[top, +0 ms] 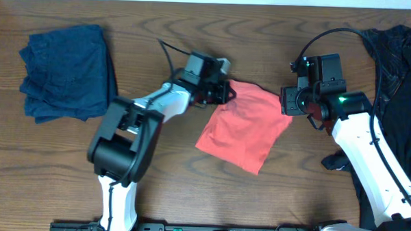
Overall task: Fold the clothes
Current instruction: 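Carry the red shirt left with the left gripper onto the navy garment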
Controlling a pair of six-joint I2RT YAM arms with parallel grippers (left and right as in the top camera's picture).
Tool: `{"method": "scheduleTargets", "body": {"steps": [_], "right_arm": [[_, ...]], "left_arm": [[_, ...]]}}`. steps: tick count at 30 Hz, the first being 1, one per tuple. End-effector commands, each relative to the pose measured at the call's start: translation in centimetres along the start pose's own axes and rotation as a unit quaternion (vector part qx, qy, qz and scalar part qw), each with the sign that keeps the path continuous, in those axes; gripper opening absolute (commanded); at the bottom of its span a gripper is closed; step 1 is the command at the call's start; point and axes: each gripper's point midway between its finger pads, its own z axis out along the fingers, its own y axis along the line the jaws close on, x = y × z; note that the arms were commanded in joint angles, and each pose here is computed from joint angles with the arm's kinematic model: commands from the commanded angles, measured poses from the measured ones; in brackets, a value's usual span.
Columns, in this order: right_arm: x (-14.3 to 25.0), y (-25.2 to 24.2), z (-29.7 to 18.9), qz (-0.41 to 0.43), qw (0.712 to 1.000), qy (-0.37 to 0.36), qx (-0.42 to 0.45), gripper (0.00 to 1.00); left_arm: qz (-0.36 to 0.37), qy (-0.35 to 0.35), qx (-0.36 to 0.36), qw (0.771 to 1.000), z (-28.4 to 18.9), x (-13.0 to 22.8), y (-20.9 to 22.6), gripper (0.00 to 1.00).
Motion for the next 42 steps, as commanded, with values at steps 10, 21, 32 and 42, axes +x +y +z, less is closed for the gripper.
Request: {"method": "scheduleTargets", "body": {"steps": [10,21,32,42], "right_arm": [[-0.2,-0.2,-0.6,0.005,1.0,-0.003,0.003,0.61],[0.1,-0.2,-0.6,0.005,1.0,0.002,0.003,0.61],[0.0,-0.2,-0.6,0.005,1.0,0.001,0.003,0.61],[0.0,-0.2,-0.6,0.005,1.0,0.001,0.003,0.62]], "left_arm": [[-0.013,-0.319,-0.094,0.943,-27.4,-14.4,6.6,0.06],[-0.201,-0.435,-0.318,0.818,-45.4,-8.6,24.4,0.07],[-0.281,-0.432,-0.348,0.783,-48.8,-3.4,30.3,0.09],[-0.317,-0.421,-0.41,0.745,-49.5,-1.0,33.4,0.24]]}}
